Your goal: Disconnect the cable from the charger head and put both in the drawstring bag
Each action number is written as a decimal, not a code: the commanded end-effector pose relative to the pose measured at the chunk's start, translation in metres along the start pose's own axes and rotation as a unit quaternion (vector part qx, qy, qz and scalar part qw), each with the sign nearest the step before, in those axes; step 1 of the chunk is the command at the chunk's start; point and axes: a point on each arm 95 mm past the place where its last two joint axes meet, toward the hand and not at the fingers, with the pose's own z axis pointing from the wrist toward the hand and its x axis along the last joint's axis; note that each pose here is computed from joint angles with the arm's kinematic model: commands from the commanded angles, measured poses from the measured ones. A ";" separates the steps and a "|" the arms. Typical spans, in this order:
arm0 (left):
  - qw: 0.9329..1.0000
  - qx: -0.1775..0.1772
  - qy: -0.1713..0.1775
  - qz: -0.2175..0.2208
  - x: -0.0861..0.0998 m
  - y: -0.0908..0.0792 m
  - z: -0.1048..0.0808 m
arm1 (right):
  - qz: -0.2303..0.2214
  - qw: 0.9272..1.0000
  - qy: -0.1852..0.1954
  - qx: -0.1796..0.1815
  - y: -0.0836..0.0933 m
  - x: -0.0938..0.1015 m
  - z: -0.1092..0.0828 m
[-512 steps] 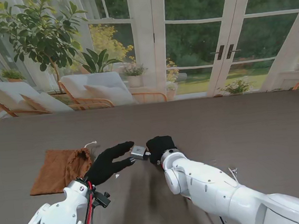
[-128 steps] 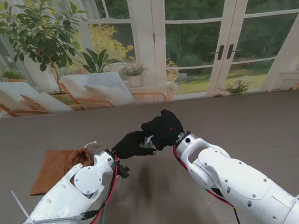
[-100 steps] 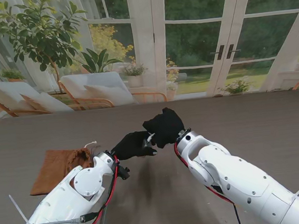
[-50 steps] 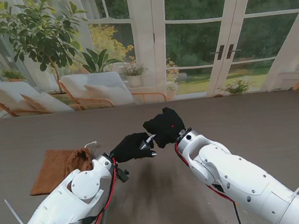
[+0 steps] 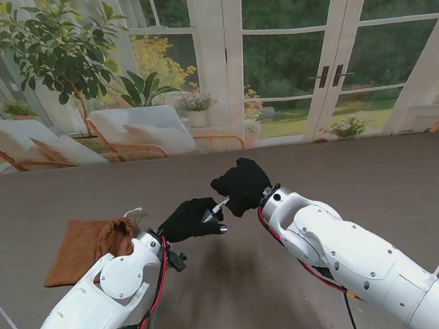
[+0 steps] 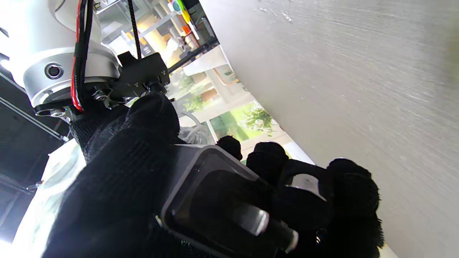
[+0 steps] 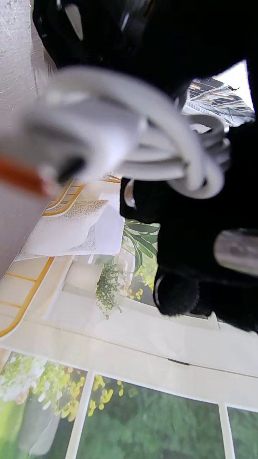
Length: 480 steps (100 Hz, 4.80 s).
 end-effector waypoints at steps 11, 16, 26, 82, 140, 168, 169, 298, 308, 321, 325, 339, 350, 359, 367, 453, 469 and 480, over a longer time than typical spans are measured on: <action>1.000 -0.011 -0.003 0.002 0.002 0.002 -0.007 | 0.003 1.000 -0.008 0.015 -0.004 -0.013 -0.001; 1.000 -0.011 -0.004 0.002 0.002 0.002 -0.008 | 0.001 1.000 -0.006 0.017 -0.003 -0.014 -0.001; 1.000 -0.009 -0.005 0.003 0.002 0.001 -0.011 | -0.003 1.000 -0.004 0.021 -0.003 -0.016 -0.001; 1.000 -0.008 -0.026 -0.001 0.003 0.002 -0.020 | 0.075 0.996 0.029 0.042 -0.004 -0.019 -0.005; 0.999 -0.023 -0.043 -0.005 0.006 0.004 -0.021 | 0.106 0.993 0.041 0.042 -0.018 -0.014 -0.006; 0.998 -0.032 -0.056 -0.005 0.004 0.006 -0.023 | 0.211 0.975 -0.044 0.046 -0.030 -0.011 -0.010; 0.998 -0.032 -0.056 -0.005 0.004 0.006 -0.023 | 0.216 0.974 -0.048 0.046 -0.030 -0.011 -0.010; 0.996 -0.049 -0.074 -0.009 0.006 0.000 -0.027 | 0.126 0.981 0.086 0.116 -0.037 -0.021 -0.009; 0.996 -0.051 -0.074 -0.009 0.005 -0.001 -0.027 | 0.128 0.981 0.089 0.117 -0.039 -0.019 -0.010; 0.996 -0.054 -0.077 -0.009 0.005 -0.001 -0.027 | 0.131 0.980 0.094 0.115 -0.042 -0.017 -0.011; 0.995 -0.055 -0.078 -0.009 0.005 -0.001 -0.027 | 0.137 0.980 0.095 0.114 -0.043 -0.017 -0.011; 0.995 -0.056 -0.081 -0.009 0.005 -0.001 -0.027 | 0.163 0.976 0.098 0.107 -0.047 -0.013 -0.011; 0.995 -0.058 -0.082 -0.010 0.005 -0.001 -0.027 | 0.198 0.971 0.094 0.093 -0.050 -0.010 -0.012; 0.995 -0.059 -0.082 -0.011 0.004 -0.001 -0.027 | 0.224 0.968 0.087 0.078 -0.054 -0.006 -0.013; 0.995 -0.061 -0.082 -0.011 0.004 0.000 -0.027 | 0.242 0.965 0.077 0.067 -0.056 -0.004 -0.015; 0.993 -0.079 -0.088 -0.009 0.003 0.003 -0.028 | 0.402 0.905 -0.140 0.022 -0.065 0.008 -0.023; 0.993 -0.075 -0.092 0.016 0.001 0.000 -0.026 | 0.375 0.918 -0.130 0.025 -0.063 0.001 -0.020; 0.991 -0.078 -0.099 0.046 -0.001 -0.001 -0.024 | 0.359 0.924 -0.127 0.024 -0.060 -0.003 -0.017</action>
